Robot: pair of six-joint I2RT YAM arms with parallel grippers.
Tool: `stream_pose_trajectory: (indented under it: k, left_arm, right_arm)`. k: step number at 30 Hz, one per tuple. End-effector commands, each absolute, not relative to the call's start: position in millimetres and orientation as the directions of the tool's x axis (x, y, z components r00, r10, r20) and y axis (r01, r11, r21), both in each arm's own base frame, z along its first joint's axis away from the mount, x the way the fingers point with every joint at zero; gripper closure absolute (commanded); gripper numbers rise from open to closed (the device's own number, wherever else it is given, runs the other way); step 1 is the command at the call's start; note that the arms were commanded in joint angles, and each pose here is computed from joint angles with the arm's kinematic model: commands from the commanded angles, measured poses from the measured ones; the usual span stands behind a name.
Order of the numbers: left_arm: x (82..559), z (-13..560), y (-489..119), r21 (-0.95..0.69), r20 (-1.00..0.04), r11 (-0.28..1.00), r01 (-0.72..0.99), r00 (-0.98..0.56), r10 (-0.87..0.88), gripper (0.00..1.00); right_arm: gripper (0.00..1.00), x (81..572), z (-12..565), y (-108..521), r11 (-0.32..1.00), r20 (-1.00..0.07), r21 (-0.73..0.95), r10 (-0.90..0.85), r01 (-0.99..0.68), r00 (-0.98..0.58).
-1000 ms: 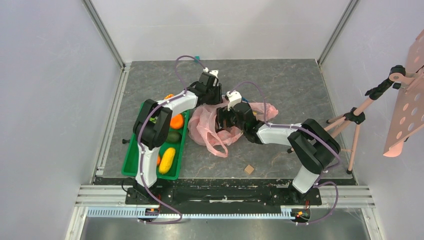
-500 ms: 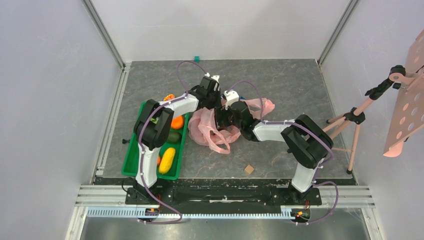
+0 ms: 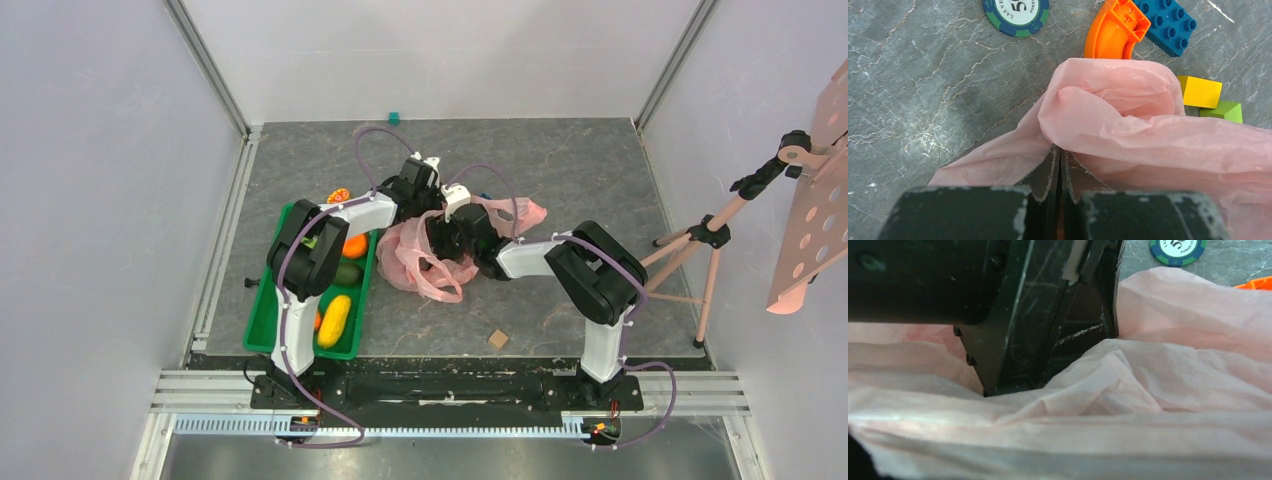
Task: Take the fake fruits out of the plastic bag
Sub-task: Take out the fake fruit from the plastic bag.
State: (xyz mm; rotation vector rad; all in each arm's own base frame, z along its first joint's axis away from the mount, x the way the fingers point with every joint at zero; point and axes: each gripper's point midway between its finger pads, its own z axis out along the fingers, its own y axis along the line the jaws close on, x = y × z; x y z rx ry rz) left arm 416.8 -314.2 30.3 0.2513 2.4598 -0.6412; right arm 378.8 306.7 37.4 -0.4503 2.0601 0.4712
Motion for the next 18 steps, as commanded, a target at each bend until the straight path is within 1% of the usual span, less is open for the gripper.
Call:
stream_pose_trajectory:
  k: [1,4,7,13,18]
  left_arm:
    - [416,69,-330,-0.448,-0.619,0.825,0.344,-0.785,-0.009,0.94]
    - [417,69,-328,-0.442,-0.623,0.83,0.34,-0.782,-0.011,0.94]
    - [419,68,-324,-0.426,-0.626,0.843,0.329,-0.78,-0.012,0.94]
    - [422,66,-317,-0.396,-0.632,0.864,0.312,-0.775,-0.011,0.94]
    - [422,66,-313,-0.382,-0.634,0.875,0.299,-0.773,-0.013,0.94]
  right_arm:
    - [0.3,388,44,312,0.853,-0.876,0.147,-0.123,-0.501,-0.466]
    - [0.39,385,50,309,0.855,-0.881,0.145,-0.118,-0.498,-0.458]
    - [0.43,381,61,303,0.857,-0.891,0.138,-0.112,-0.497,-0.441]
    - [0.48,362,88,288,0.85,-0.908,0.145,-0.09,-0.506,-0.41]
    - [0.48,340,108,274,0.842,-0.917,0.165,-0.061,-0.513,-0.394]
